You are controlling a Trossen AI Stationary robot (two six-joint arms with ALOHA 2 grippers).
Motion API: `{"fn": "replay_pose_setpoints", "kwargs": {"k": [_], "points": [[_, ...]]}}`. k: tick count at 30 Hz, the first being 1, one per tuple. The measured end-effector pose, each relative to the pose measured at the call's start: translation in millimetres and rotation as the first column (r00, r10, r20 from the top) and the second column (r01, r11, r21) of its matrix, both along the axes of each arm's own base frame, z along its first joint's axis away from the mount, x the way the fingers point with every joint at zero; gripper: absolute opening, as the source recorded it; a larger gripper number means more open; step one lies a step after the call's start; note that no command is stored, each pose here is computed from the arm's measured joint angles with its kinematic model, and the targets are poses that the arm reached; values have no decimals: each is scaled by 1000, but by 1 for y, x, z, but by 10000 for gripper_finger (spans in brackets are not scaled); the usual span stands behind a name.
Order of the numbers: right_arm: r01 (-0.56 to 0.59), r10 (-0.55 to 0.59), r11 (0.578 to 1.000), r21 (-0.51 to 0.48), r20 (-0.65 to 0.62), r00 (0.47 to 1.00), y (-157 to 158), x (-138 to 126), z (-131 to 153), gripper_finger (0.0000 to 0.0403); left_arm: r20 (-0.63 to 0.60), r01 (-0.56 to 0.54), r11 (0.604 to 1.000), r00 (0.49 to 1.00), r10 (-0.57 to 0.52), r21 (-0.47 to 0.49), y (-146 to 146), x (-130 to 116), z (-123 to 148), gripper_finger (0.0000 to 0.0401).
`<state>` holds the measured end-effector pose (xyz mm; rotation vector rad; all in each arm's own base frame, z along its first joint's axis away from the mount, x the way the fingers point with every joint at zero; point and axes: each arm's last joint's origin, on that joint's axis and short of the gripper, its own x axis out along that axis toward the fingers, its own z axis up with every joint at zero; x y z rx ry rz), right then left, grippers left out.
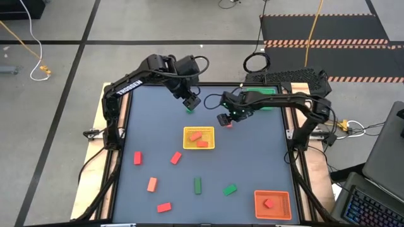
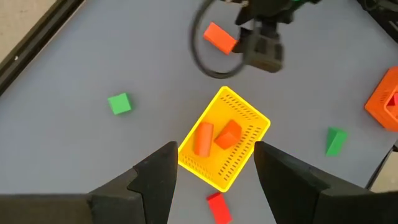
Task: Sort & place blocks by color
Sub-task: Put the orange block into the yellow basket
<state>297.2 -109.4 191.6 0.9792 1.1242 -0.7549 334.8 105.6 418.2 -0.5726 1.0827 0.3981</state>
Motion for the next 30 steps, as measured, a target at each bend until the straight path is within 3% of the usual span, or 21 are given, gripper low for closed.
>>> {"fn": "replay_pose_setpoints", "kwargs": {"k": [13, 24, 30], "points": [[71, -68, 997, 39, -83, 994, -8, 13, -43, 252, 2, 33, 999, 999, -33, -9, -11, 3, 0, 214], [76, -75, 997, 15, -30, 997, -17, 17, -45, 243, 3, 33, 999, 999, -32, -22, -19, 5, 0, 214], [28, -29, 1000, -7, -54, 998, -18, 14, -48, 194, 3, -14, 999, 1000, 14, -43, -19, 5, 0, 214]]}}
